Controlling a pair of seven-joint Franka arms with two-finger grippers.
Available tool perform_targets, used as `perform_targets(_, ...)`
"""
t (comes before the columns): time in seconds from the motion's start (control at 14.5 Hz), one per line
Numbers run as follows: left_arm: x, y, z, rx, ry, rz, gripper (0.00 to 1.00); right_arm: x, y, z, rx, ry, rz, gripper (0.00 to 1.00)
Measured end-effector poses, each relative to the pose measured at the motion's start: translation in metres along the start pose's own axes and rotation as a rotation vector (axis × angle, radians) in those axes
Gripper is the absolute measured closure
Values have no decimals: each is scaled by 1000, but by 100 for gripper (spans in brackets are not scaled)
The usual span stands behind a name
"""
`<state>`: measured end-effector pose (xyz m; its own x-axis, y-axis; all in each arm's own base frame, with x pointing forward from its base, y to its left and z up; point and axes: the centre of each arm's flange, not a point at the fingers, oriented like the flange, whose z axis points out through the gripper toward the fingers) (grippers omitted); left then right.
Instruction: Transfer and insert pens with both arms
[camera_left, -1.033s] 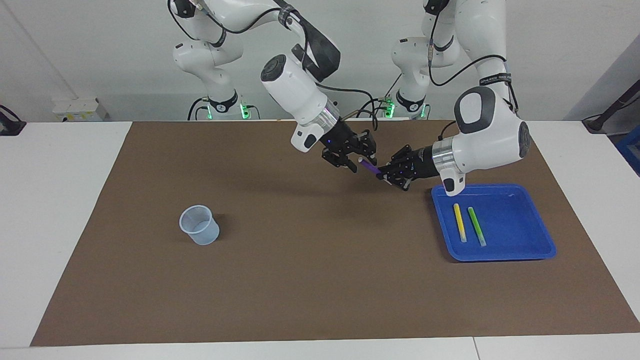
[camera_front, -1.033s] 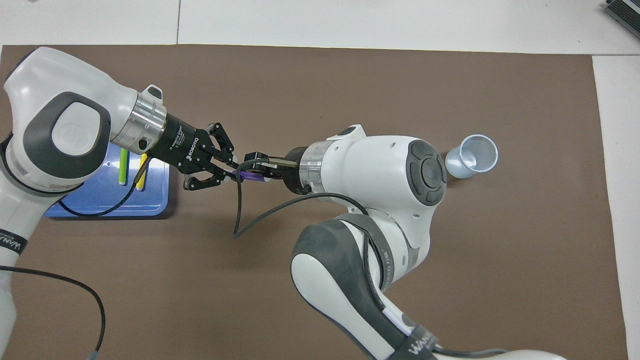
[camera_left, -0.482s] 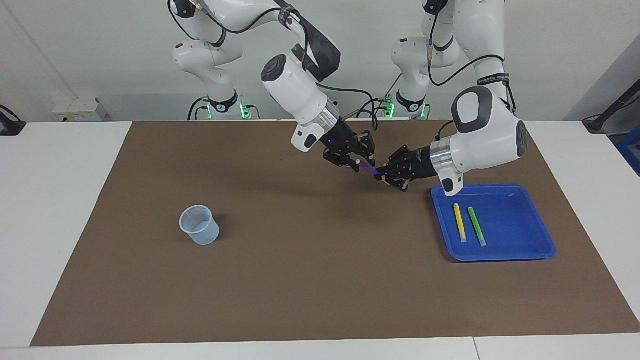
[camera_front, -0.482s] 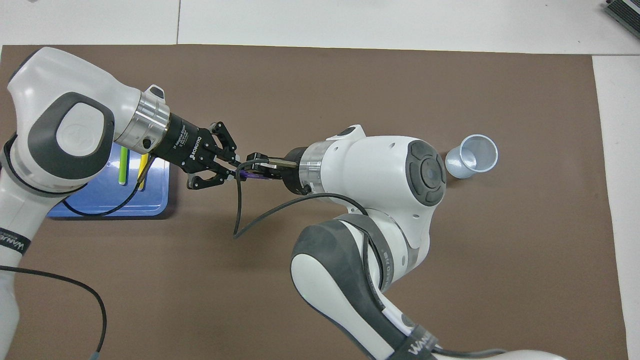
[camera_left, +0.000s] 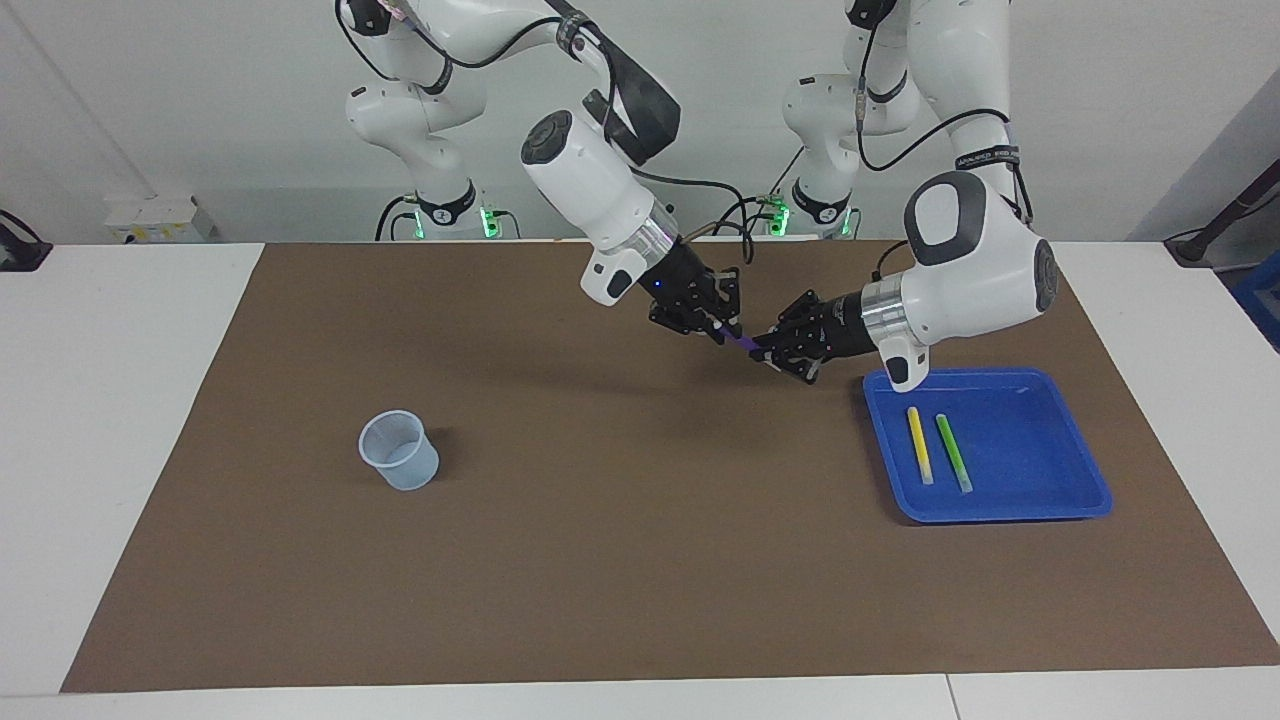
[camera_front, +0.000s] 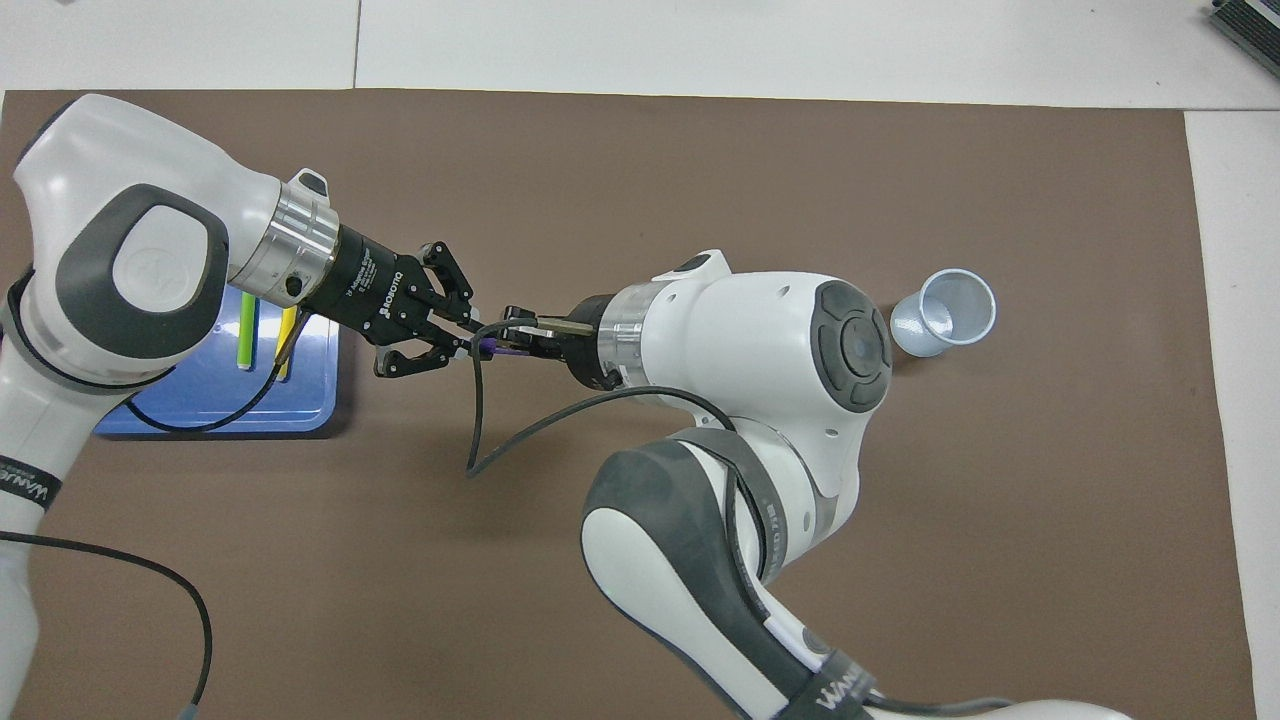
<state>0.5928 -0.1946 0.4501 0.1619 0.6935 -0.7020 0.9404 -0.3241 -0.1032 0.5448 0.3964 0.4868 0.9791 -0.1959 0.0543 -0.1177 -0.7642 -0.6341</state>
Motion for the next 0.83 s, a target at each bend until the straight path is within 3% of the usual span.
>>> perform_targets(0.28,-3,2,2,-11,6,-16,83,3,2,-2,-2,5,-7,79)
perform_targets(0.34,-4,2,3,-13,6,-22,78,2,1,-1,-3,4,-21,79)
perform_targets(0.55,-7,1,-1,-24,24,-17,44,-1,0,1,-12,-2,-70,79)
perform_targets(0.76,-3,-7,-12,0,213,29,8,-1,1,1,-32,-7,-108,79)
perform_targets(0.83,-3,-10,-16,9,273,53,0,0,2,0,-39,-9,-125,79)
